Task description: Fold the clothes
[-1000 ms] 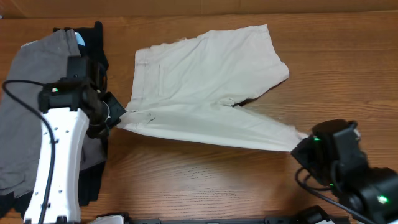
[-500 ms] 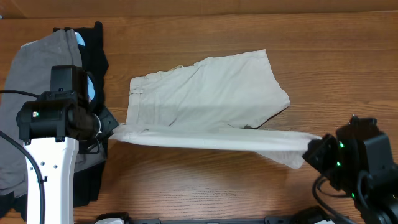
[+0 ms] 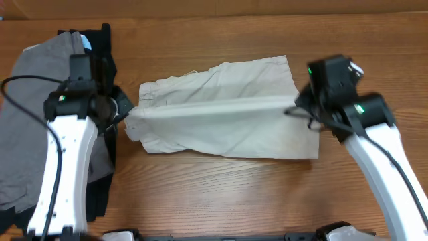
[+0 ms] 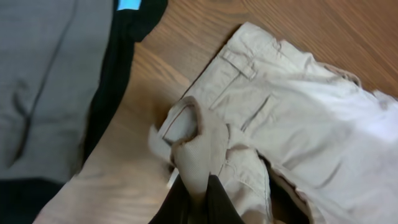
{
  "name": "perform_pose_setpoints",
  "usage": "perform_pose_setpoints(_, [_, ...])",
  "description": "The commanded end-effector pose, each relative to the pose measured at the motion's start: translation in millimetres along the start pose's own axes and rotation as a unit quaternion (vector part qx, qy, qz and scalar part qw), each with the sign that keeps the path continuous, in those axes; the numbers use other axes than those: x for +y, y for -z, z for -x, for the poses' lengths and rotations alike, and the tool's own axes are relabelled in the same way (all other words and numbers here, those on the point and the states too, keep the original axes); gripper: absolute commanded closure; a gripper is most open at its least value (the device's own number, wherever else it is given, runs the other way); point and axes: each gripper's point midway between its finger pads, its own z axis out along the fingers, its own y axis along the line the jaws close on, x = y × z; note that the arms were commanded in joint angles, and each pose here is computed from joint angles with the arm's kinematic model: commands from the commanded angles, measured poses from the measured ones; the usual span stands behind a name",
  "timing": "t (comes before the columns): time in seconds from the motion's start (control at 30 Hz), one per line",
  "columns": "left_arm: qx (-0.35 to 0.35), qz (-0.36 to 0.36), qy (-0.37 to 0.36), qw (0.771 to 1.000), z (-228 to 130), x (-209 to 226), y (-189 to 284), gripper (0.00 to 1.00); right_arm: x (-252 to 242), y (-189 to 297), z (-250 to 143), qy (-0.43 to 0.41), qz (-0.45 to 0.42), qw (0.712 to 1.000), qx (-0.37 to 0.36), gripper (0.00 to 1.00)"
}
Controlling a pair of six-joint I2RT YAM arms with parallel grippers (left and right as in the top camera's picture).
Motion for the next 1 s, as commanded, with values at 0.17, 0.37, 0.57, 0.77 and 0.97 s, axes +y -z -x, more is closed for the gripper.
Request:
perform_pose_setpoints(0.17, [-0.019,0.080,0.015,0.996,30,19,-68,0.96,-6,-85,65,0.044,-0.060,0.995,-0.065,0.96])
perform_pose_setpoints(0.37, [-0.060,0.048,0.016,0.997,54,0,-88,0.96,3,-109,86,0.055,-0.033,0.994,-0.088,0.96])
perform_pose_setpoints(0.57, [-0.105,0.008,-0.005,0.994,70,-31,-84,0.96,-8,-122,102,0.033,-0.034,0.994,-0.099,0.96])
perform_pose_setpoints(0.77, [-0.155,0.008,-0.021,0.988,81,-50,-79,0.96,-16,-127,109,0.016,-0.017,0.996,-0.090,0.96])
perform_pose_setpoints(0.97, [-0.162,0.012,-0.023,0.986,82,-52,-81,0.96,-14,-144,105,0.016,-0.011,0.997,-0.078,0.96])
